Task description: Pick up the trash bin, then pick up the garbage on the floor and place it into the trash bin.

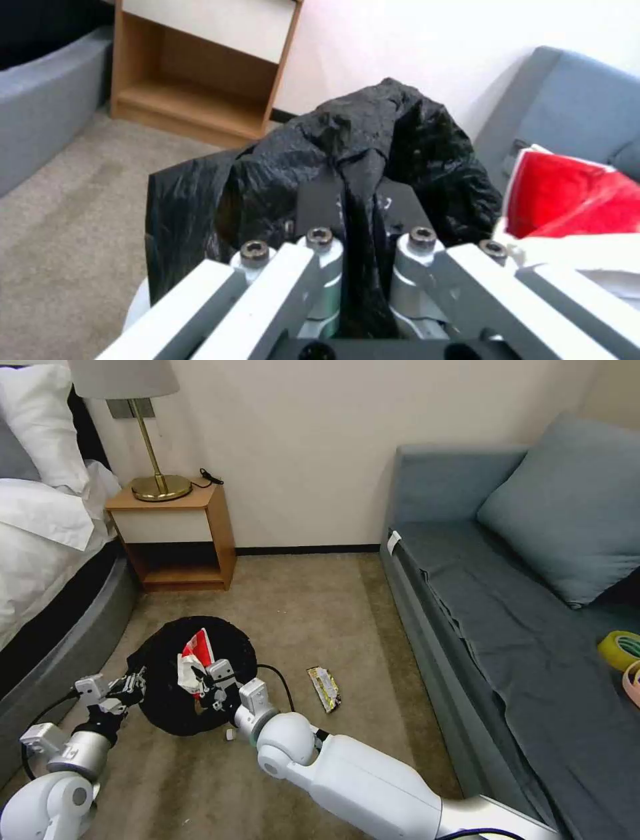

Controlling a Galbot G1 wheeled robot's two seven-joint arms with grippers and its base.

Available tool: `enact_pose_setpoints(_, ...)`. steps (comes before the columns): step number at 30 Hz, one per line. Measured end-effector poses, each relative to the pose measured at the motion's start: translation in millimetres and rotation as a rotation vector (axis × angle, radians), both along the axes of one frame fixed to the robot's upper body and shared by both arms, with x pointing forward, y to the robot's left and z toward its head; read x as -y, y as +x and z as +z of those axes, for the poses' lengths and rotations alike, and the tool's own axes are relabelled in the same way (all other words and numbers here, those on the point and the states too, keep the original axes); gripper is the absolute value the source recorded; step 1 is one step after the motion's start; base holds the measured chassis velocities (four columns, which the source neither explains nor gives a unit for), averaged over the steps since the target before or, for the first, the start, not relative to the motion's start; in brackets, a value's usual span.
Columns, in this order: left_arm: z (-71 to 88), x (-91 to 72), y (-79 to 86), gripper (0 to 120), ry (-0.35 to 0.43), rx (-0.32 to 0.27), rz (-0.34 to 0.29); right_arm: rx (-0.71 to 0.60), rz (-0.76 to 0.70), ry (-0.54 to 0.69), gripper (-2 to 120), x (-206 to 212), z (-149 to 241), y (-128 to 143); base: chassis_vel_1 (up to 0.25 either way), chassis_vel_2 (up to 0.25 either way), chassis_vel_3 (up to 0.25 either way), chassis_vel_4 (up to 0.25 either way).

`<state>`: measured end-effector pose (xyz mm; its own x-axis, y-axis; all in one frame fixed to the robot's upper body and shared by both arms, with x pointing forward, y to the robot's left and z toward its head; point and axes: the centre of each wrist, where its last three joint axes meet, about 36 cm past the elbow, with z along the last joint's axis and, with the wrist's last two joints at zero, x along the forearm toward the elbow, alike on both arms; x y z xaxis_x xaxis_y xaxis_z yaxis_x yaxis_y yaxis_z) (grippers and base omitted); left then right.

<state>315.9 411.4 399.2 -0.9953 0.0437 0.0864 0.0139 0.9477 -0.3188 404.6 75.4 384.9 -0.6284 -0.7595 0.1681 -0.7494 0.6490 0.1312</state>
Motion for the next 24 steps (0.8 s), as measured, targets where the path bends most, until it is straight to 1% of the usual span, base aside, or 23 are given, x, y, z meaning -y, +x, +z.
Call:
enact_pose_setpoints(2,-0.9,2.0,0.4,4,-0.004,-0.002,-0.004,0.003,0.001,-0.005,8,-1,-2,0,0.000,0.000,0.000,0.000)
enact_pose_setpoints(3,-2.1,4.2,0.9,4,-0.007,-0.003,-0.006,0.007,0.002,-0.010,18,-2,-3,-1,0.000,0.000,0.000,0.000)
enact_pose_setpoints(4,-2.1,4.2,0.9,4,-0.007,-0.003,-0.006,0.007,0.002,-0.010,18,-2,-3,-1,0.000,0.000,0.000,0.000)
enact_pose_setpoints(5,-2.9,6.1,1.7,4,-0.010,-0.005,-0.008,0.014,0.001,-0.017,29,-2,-4,-1,0.000,0.000,0.000,0.000)
enact_pose_setpoints(7,-3.9,5.9,2.7,4,-0.008,-0.008,-0.005,0.021,0.000,-0.024,38,0,-5,0,0.000,0.000,0.000,0.000)
enact_pose_setpoints(9,-4.1,5.8,2.9,4,-0.008,-0.009,-0.003,0.021,-0.001,-0.025,39,1,-6,0,0.000,0.000,0.000,0.000)
enact_pose_setpoints(10,-4.2,5.7,3.4,4,-0.008,-0.010,-0.001,0.025,-0.002,-0.027,46,2,-5,0,0.000,0.000,0.000,0.000)
enact_pose_setpoints(13,-3.9,5.1,4.1,4,-0.007,-0.010,0.007,0.052,-0.007,-0.032,60,6,-2,1,0.000,0.000,0.000,0.000)
enact_pose_setpoints(14,-3.9,5.1,4.1,4,-0.007,-0.010,0.007,0.052,-0.007,-0.032,60,6,-2,1,0.000,0.000,0.000,0.000)
enact_pose_setpoints(15,-3.8,4.5,4.1,4,-0.005,-0.011,0.011,0.067,-0.010,-0.035,63,8,0,1,0.000,0.000,0.000,0.000)
enact_pose_setpoints(18,-2.5,-1.0,3.7,4,0.007,-0.013,0.025,0.167,-0.035,-0.043,78,26,15,3,0.000,0.000,0.000,0.000)
enact_pose_setpoints(19,-2.5,-1.0,3.7,4,0.007,-0.013,0.025,0.167,-0.035,-0.043,78,26,15,3,0.000,0.000,0.000,0.000)
enact_pose_setpoints(21,-1.7,-6.0,3.2,4,0.014,-0.011,0.038,0.248,-0.064,-0.041,88,40,26,5,0.000,0.000,0.000,0.000)
enact_pose_setpoints(24,-0.1,-11.2,2.4,4,0.020,-0.005,0.056,0.373,-0.116,-0.037,97,58,37,10,0.000,0.000,0.000,0.000)
